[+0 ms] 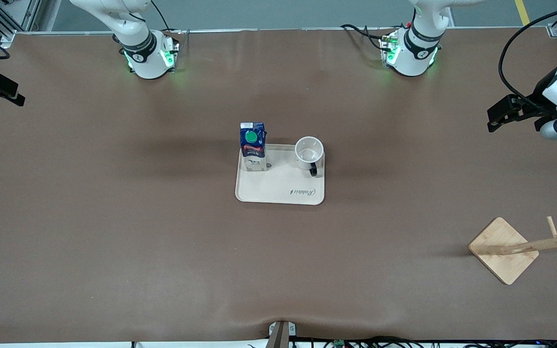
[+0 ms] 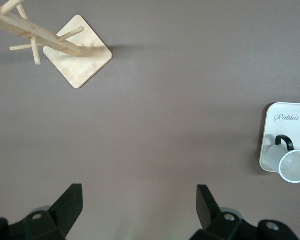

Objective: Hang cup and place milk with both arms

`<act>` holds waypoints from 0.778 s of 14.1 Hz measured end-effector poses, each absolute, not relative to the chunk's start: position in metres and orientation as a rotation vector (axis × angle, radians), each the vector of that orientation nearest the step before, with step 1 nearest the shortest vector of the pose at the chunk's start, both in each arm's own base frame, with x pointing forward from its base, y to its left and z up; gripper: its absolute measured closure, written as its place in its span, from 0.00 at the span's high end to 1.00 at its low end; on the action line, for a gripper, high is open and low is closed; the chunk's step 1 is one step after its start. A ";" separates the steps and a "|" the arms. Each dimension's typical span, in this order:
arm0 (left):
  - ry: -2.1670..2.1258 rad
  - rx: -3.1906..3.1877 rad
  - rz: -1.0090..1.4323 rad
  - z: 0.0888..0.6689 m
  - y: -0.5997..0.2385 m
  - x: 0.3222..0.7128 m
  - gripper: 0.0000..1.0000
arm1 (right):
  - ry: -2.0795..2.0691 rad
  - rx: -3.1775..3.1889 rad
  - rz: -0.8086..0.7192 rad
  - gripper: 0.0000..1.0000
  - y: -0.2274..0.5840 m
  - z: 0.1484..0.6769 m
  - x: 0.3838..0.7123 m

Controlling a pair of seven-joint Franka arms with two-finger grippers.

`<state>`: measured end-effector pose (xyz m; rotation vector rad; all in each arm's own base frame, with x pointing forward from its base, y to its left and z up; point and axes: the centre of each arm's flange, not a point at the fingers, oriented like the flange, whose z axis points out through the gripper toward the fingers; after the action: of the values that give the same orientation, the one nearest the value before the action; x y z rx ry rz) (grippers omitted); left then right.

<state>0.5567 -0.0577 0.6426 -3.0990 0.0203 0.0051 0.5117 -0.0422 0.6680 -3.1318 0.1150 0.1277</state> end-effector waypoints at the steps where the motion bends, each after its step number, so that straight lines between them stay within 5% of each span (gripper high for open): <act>1: 0.020 -3.099 0.005 0.643 -0.058 0.557 1.00 | 0.115 -3.132 0.128 1.00 -0.042 0.668 0.512; 11: 0.009 -3.100 0.066 0.620 -0.088 0.564 1.00 | 0.112 -3.132 0.128 1.00 -0.041 0.668 0.512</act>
<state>0.5636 -0.0877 0.6200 -3.1005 0.0086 0.0659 0.5118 -0.0414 0.6680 -3.1320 0.1125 0.1284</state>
